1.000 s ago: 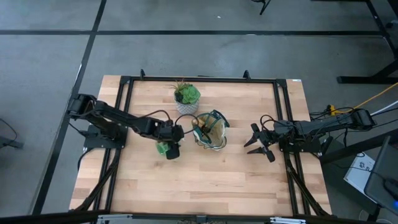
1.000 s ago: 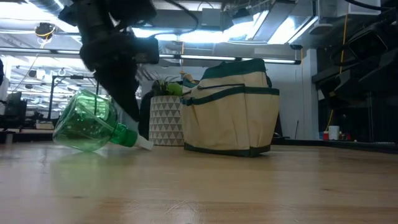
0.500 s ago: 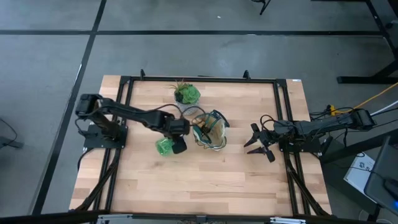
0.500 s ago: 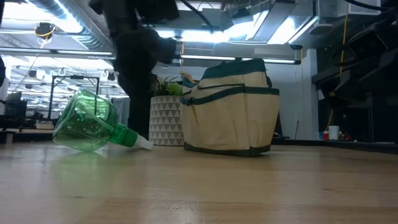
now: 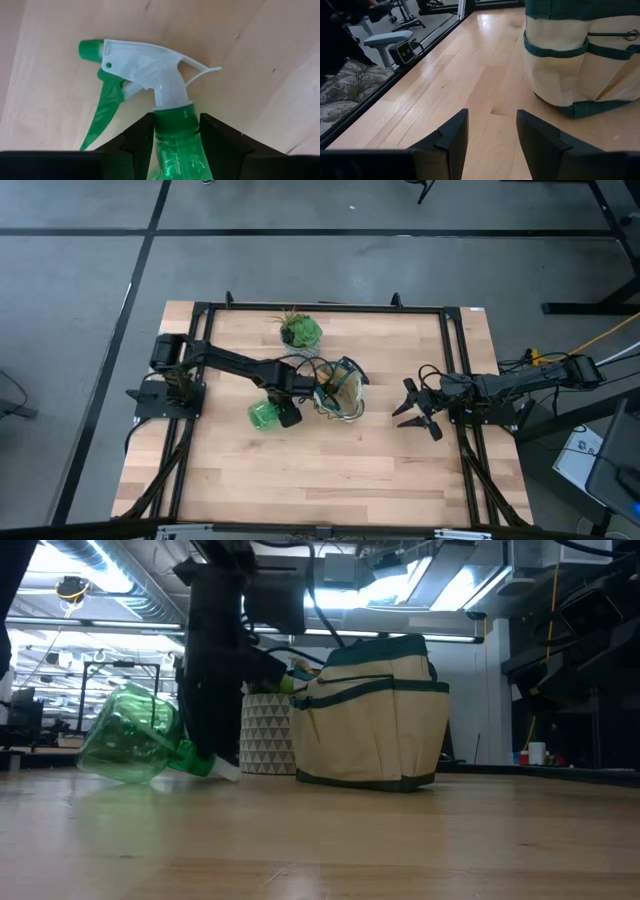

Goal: Pick & Place Garden tools in Gardening bag
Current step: Put the spray bottle into the gardening bag

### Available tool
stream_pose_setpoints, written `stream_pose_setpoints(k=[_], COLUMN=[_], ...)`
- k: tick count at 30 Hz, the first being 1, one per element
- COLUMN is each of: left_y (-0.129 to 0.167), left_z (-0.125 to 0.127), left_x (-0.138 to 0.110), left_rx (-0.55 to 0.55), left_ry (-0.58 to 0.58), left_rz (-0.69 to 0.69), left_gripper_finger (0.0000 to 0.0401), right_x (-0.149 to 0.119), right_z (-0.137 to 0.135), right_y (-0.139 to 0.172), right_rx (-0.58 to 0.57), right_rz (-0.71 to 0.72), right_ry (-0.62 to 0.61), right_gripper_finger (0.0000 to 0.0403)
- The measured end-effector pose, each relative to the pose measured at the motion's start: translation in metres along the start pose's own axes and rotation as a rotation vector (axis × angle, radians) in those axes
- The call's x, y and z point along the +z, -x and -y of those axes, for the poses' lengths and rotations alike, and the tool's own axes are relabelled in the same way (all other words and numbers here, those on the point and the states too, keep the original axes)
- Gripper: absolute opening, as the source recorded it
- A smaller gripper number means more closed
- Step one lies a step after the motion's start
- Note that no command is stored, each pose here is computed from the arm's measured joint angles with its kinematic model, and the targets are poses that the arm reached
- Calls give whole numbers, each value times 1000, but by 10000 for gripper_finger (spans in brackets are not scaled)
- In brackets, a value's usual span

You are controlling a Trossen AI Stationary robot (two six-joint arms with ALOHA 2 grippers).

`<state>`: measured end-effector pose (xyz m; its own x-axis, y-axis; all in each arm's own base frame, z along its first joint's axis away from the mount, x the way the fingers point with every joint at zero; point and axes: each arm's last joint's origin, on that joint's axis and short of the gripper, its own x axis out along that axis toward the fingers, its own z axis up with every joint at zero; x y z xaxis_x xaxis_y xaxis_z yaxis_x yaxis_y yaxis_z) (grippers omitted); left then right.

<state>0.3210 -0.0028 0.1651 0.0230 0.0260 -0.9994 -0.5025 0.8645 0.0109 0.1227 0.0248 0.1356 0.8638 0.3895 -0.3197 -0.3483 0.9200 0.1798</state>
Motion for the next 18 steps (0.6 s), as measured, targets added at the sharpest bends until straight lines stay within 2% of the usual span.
stream_pose_setpoints(k=[7, 18], left_y=[-3, -6], left_z=[0, 7], left_x=[-1, -6], left_rx=[5, 60], left_ry=[-3, -69], left_rz=[-22, -16], left_gripper_finger=[153, 153], right_x=[0, 0], right_z=[0, 0], right_y=[0, 0], right_rx=[0, 0], right_rz=[0, 0], right_ry=[0, 0], right_gripper_finger=[169, 169])
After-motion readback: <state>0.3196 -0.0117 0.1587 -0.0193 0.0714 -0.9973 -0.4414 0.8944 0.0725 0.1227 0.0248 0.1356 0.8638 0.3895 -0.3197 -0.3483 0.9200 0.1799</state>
